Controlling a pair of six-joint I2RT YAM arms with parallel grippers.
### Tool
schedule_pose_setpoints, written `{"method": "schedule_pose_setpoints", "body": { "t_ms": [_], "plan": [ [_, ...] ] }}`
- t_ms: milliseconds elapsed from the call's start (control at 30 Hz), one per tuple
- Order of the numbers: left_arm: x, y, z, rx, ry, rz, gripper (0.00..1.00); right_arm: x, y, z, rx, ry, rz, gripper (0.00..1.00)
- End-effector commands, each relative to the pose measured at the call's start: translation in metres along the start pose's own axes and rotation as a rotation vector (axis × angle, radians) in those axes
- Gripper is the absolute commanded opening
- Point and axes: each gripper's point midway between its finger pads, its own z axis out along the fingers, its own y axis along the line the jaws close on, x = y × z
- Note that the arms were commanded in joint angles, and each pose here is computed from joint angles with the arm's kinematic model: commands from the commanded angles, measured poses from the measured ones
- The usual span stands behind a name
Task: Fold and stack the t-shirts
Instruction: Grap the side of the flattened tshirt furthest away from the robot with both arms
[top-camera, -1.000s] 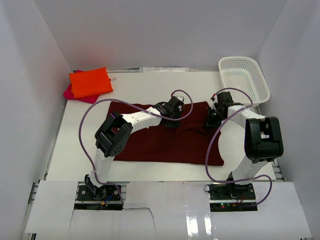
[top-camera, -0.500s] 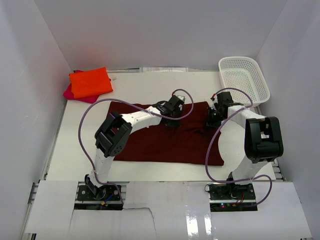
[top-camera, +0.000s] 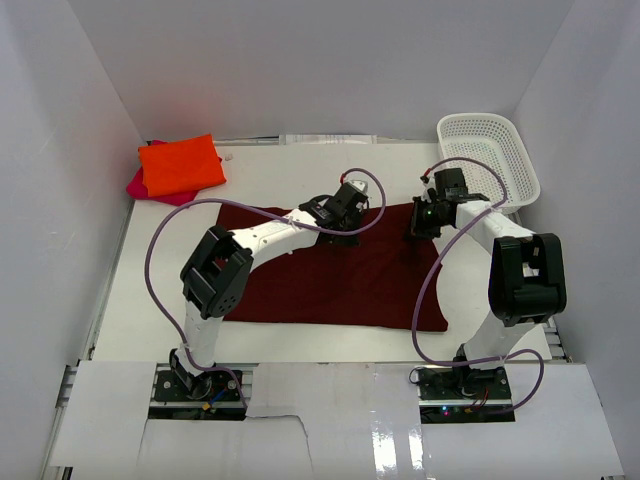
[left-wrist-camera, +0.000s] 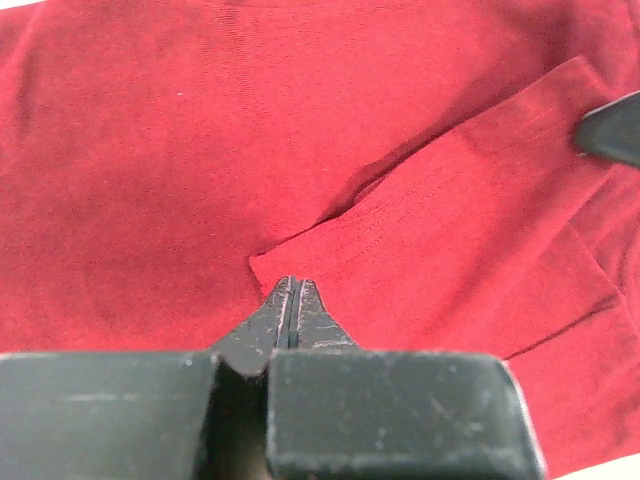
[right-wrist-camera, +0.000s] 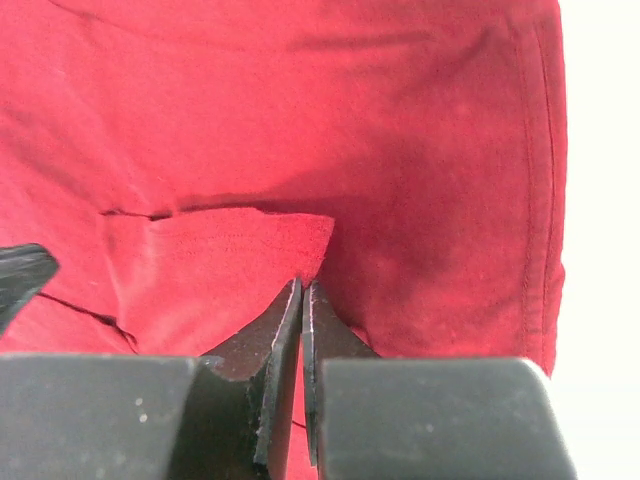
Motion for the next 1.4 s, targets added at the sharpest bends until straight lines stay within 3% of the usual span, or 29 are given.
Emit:
{"method": "schedule_pose_setpoints", "body": {
  "t_ms": [0, 300, 433, 700, 1267, 1367],
  "plan": [
    [-0.019, 0.005, -0.02, -0.028, -0.065, -0.036, 0.0, -0.025, 0.013, -0.005, -0.028, -0.055, -0.024, 0.08],
    [-0.007, 0.013, -0.012, -0.042, -0.032, -0.053, 0.0, -0.033, 0.012, 0.003, -0.024, -0.046, -0.032, 0.08],
    [0.007, 0.014, 0.003, -0.03, 0.018, -0.054, 0.11, -0.032, 0.009, 0.008, -0.008, -0.032, -0.027, 0.08],
    [0.012, 0.009, 0.013, 0.005, 0.041, -0.065, 0.2, -0.033, 0.004, 0.019, 0.003, -0.022, -0.021, 0.08],
    [0.025, 0.007, 0.028, 0.031, 0.084, -0.08, 0.29, -0.031, -0.001, 0.033, 0.017, -0.006, -0.012, 0.08],
    [0.027, 0.012, 0.03, 0.012, 0.09, -0.091, 0.39, -0.03, -0.001, 0.033, 0.015, -0.006, -0.014, 0.08]
  ]
}}
